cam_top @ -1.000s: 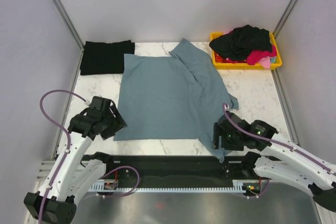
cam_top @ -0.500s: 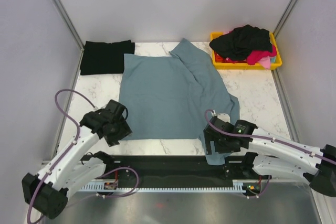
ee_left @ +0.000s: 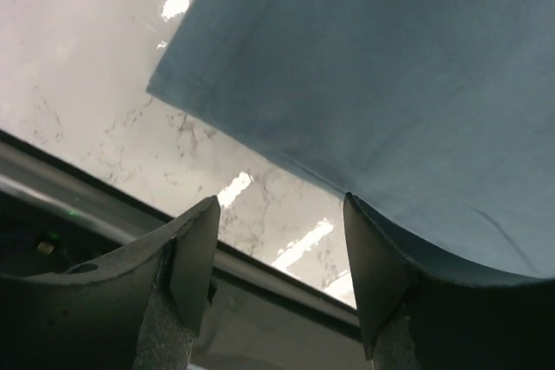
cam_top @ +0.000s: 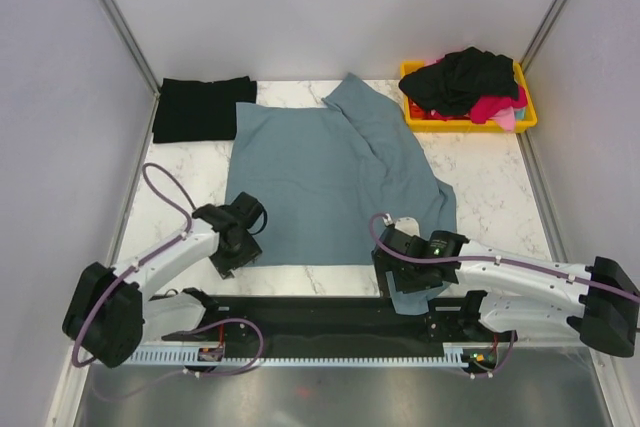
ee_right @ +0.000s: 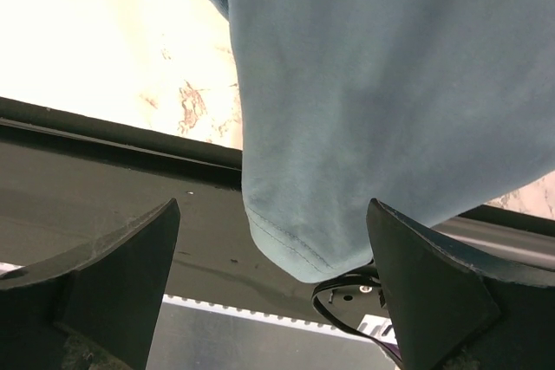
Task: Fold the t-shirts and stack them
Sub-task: Fold the tshirt
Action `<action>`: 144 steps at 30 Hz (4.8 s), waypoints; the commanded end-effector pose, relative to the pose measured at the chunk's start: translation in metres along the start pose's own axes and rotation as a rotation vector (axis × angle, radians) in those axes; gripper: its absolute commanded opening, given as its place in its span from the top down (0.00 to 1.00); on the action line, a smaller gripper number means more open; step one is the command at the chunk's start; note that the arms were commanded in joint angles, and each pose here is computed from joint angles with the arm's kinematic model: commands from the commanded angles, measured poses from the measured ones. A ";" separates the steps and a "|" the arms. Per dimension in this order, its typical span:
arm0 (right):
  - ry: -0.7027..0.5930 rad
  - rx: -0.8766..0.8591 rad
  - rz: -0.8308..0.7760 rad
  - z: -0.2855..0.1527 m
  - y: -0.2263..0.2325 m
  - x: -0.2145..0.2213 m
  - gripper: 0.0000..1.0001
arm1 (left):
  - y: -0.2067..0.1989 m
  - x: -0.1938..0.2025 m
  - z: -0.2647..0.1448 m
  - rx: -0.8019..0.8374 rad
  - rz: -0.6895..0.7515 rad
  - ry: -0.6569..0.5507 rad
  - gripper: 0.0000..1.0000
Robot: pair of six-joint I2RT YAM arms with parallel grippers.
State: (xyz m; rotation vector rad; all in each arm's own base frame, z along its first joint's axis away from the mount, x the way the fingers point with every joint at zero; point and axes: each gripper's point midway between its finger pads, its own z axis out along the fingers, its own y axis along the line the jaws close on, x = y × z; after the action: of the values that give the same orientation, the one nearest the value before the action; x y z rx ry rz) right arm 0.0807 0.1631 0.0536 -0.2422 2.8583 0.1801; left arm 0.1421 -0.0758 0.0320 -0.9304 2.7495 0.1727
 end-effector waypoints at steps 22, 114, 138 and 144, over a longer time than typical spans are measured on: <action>-0.062 -0.008 -0.044 0.003 0.002 -0.011 0.03 | 0.028 -0.052 0.024 0.068 -0.293 -0.189 0.53; -0.473 0.343 0.278 -0.051 -0.080 -0.272 1.00 | -0.043 -0.242 -0.082 0.430 -0.131 -0.217 0.98; -0.460 0.300 0.448 -0.035 -0.163 -0.342 0.02 | -0.087 -0.282 -0.054 0.255 0.020 -0.146 0.02; -0.466 0.110 0.668 -0.033 -0.168 -0.264 0.02 | -0.060 -0.231 -0.035 0.300 -0.125 -0.147 0.06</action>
State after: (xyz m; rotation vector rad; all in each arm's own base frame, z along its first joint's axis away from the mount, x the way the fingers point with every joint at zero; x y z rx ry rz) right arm 0.3698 0.0023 0.1336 0.6480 2.4087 -0.0518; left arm 0.3653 0.0071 0.1396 -0.8467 2.5349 -0.1544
